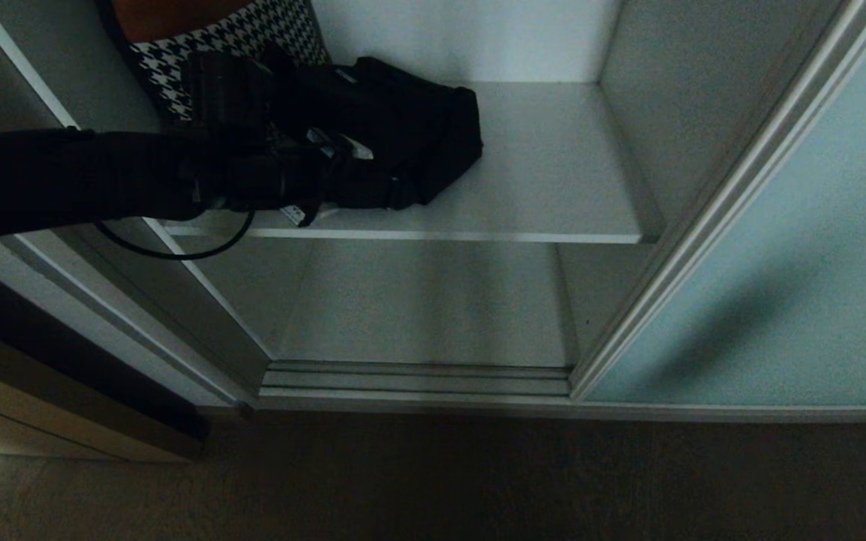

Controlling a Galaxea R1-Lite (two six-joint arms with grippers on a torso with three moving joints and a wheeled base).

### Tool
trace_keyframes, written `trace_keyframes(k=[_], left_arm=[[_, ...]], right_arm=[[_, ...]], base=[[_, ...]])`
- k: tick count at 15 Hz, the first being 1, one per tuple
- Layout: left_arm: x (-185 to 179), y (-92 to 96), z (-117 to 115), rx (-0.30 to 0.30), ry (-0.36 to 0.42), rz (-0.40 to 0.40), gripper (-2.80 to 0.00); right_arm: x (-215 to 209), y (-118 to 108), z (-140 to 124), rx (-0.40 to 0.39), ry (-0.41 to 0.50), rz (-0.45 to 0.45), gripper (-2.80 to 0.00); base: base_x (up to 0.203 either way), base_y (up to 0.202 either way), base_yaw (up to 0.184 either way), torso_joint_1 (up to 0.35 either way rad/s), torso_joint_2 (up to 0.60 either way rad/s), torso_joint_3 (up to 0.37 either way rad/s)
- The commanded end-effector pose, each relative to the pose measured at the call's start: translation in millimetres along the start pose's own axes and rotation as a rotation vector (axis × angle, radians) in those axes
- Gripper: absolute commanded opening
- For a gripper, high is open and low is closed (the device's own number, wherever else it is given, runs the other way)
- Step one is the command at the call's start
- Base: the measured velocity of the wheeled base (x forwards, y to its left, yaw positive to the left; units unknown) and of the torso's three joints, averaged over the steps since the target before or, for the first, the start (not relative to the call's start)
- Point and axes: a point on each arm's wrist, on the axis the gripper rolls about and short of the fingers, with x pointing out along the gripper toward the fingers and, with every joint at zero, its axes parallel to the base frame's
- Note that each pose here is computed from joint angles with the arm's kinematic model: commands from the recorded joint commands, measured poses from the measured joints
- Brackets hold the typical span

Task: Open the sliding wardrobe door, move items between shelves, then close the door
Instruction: Place the bag on the lower shelf

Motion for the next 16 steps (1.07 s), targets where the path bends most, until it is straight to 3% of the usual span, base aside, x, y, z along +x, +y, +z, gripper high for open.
trace_keyframes(k=[1,5,7,12,16], left_arm=[[18,8.2,-2,-0.001,-0.046,-0.038,0.00],[38,17.5,-6,-0.003,-0.046,-0.048,0.00],[42,18.1,-6,0.002,-0.061,-0.090,0.00],[39,3.5,0,0.037,-0.013,-0.288,0.00],[48,10.0,-5,0.052,0.015,-0.327,0.00]], right_arm=[[0,0,0,-0.001,-0.002,0.001,-2.80],[0,0,0,-0.001,-0.002,0.001,-2.80],[0,0,0,-0.001,-0.001,0.001,-2.80],[0,0,0,-0.001,-0.002,0.001,-2.80],[0,0,0,-0.001,-0.001,0.001,-2.80]], base=[[0.000,0.000,0.000,0.000,0.00,0.000],[0.000,0.000,0.000,0.000,0.00,0.000],[0.000,0.000,0.000,0.000,0.00,0.000],[0.000,0.000,0.000,0.000,0.00,0.000],[0.000,0.000,0.000,0.000,0.00,0.000]])
